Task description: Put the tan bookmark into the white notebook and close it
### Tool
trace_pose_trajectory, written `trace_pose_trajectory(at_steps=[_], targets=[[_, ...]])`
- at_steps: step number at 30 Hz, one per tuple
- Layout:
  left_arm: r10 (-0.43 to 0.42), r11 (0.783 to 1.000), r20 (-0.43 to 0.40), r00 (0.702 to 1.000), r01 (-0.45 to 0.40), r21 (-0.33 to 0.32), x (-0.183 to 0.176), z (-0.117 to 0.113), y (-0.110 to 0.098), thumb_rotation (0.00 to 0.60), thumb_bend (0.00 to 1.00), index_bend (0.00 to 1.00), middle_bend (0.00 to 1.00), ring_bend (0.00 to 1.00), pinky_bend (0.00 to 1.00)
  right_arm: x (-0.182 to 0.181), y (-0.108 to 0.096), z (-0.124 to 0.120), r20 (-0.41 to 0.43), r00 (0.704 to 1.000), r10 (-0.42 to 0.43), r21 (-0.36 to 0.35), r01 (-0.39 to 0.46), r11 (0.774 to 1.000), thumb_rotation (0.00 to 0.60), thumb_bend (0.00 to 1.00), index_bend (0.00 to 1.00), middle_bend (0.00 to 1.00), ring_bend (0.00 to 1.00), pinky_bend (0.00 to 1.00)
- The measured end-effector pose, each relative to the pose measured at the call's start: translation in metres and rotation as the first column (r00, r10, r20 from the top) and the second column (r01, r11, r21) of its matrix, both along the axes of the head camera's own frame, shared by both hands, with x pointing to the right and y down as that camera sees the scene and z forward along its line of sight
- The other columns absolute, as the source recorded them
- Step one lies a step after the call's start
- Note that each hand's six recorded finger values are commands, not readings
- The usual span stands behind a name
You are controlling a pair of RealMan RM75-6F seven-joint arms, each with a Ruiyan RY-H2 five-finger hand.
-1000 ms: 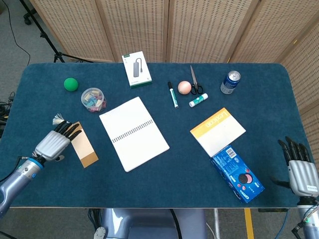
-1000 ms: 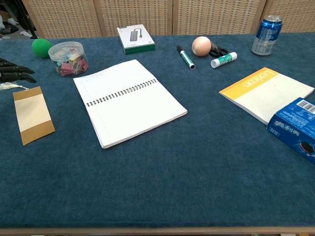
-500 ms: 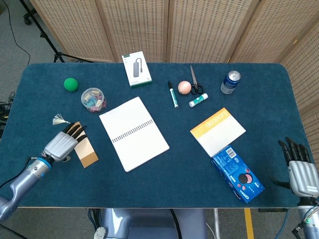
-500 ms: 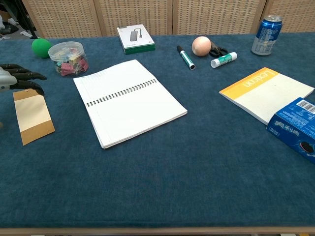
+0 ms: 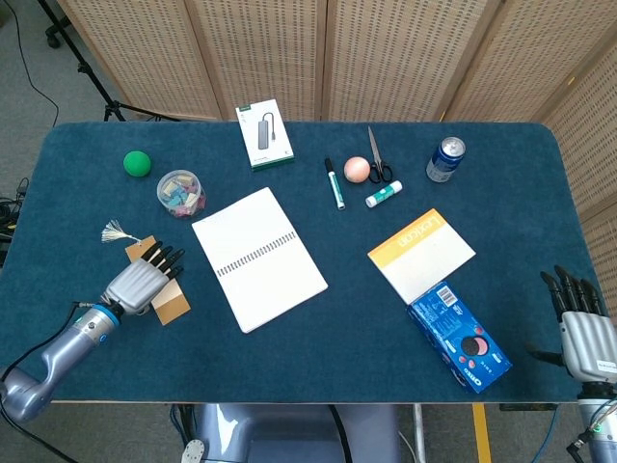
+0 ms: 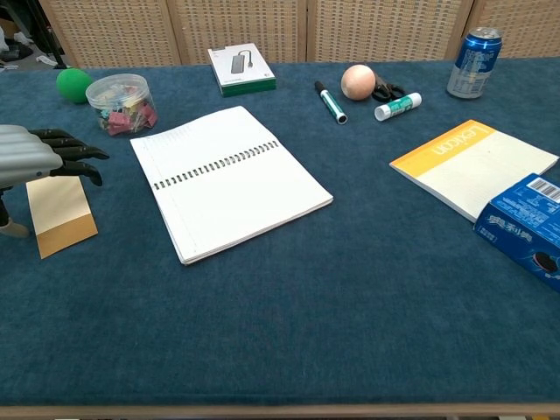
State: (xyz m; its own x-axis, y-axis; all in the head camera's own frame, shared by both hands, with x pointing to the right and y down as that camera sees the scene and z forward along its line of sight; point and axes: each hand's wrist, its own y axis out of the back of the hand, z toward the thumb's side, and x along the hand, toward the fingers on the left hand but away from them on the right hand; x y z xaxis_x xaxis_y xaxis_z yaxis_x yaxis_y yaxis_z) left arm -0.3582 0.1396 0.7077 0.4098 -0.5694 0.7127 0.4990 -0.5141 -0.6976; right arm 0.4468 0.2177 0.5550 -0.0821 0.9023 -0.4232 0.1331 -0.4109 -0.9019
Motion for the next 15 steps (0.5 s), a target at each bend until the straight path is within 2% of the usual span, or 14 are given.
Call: trace_pose_trajectory(at_steps=[7, 15], targets=[[-0.012, 1.000, 0.002, 1.000, 0.012, -0.019, 0.0047, 0.0059, 0.0018, 0.600, 0.08, 0.29, 0.00, 0.00, 0.00, 0.0016, -0.0005, -0.0012, 0.008, 1.000, 0.004, -0.001, -0.004, 1.000, 0.600, 0.00, 0.00, 0.00, 0.00, 0.00], [-0.037, 0.999, -0.016, 0.999, 0.036, -0.031, 0.0082, 0.0049, 0.0021, 0.600, 0.15, 0.56, 0.00, 0.00, 0.00, 0.0013, -0.0003, -0.0018, 0.012, 1.000, 0.003, -0.001, -0.003, 1.000, 0.600, 0.00, 0.00, 0.00, 0.00, 0.00]])
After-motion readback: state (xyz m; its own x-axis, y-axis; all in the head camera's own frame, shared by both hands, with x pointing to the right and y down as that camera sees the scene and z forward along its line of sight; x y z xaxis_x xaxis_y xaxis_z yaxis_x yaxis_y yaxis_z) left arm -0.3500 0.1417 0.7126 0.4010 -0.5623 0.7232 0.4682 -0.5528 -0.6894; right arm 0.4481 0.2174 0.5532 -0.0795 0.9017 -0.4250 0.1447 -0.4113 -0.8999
